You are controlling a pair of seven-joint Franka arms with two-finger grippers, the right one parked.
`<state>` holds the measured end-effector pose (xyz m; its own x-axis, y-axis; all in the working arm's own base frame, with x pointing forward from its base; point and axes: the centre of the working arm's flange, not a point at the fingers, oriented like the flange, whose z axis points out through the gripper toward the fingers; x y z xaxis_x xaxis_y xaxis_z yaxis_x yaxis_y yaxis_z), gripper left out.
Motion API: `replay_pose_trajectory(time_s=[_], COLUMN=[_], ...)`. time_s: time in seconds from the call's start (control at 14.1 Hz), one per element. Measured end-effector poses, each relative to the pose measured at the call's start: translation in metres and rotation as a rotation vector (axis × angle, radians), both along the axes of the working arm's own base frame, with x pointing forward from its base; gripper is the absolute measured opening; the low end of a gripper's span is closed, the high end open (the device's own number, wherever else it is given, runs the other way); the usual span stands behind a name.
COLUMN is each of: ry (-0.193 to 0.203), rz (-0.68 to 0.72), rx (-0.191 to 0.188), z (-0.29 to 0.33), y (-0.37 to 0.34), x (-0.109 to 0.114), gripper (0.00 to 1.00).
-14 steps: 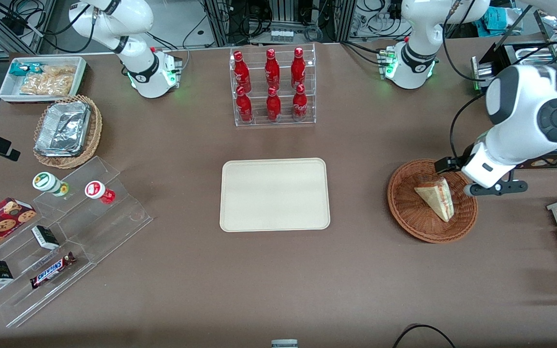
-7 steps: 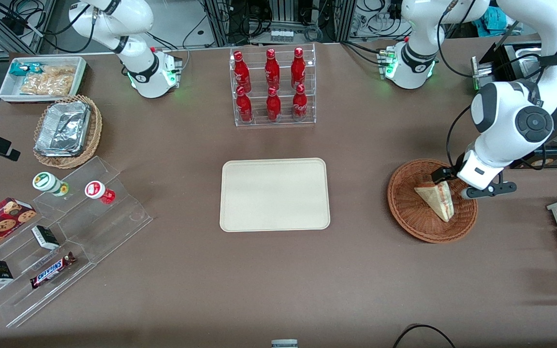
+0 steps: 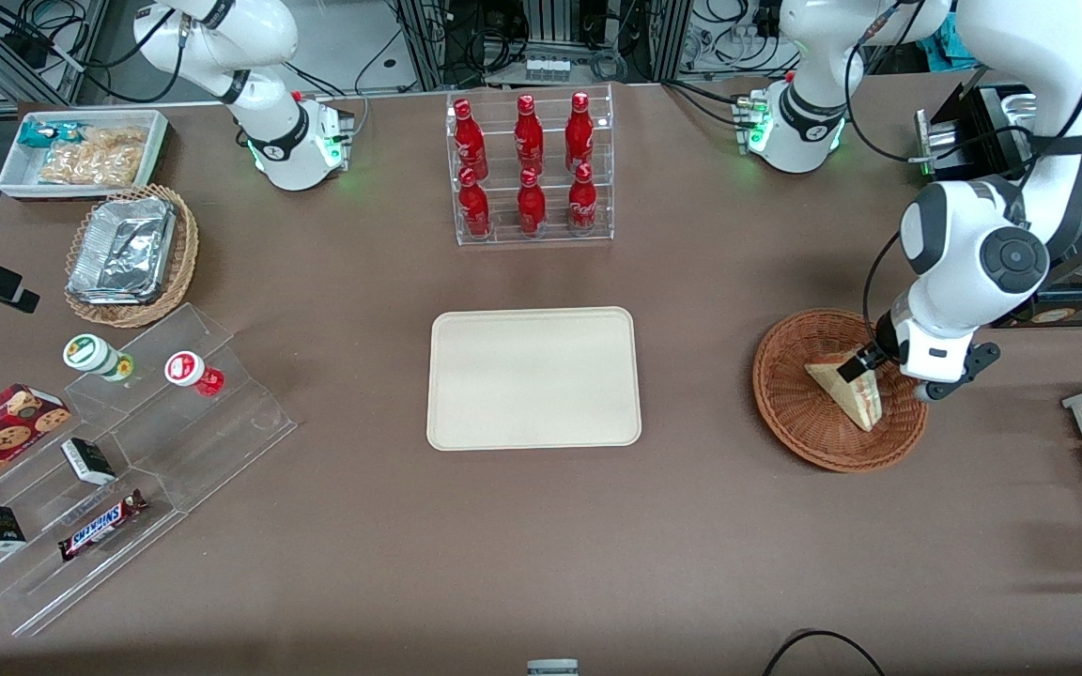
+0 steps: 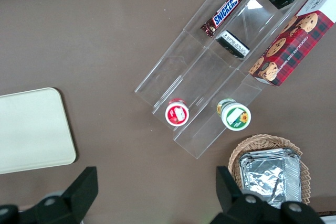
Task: Place sandwich from basket to tray
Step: 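Lower the left gripper and close it on the wrapped sandwich, then lift the sandwich and carry it with the left gripper over the tray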
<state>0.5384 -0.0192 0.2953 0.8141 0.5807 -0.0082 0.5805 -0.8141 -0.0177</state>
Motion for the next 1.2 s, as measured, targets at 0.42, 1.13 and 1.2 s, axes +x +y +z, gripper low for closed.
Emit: replay_pose_trajectory(time_s=[0.42, 1.13, 1.2], ry=[0.017, 0.142, 0.162], rz=[0.120, -0.041, -0.111], rx=[0.000, 0.010, 0.011], z=[-0.042, 0.014, 0.026], y=[0.000, -0.053, -0.071], x=[0.000, 0.000, 0.000], gripper=[0.81, 0.15, 0.15])
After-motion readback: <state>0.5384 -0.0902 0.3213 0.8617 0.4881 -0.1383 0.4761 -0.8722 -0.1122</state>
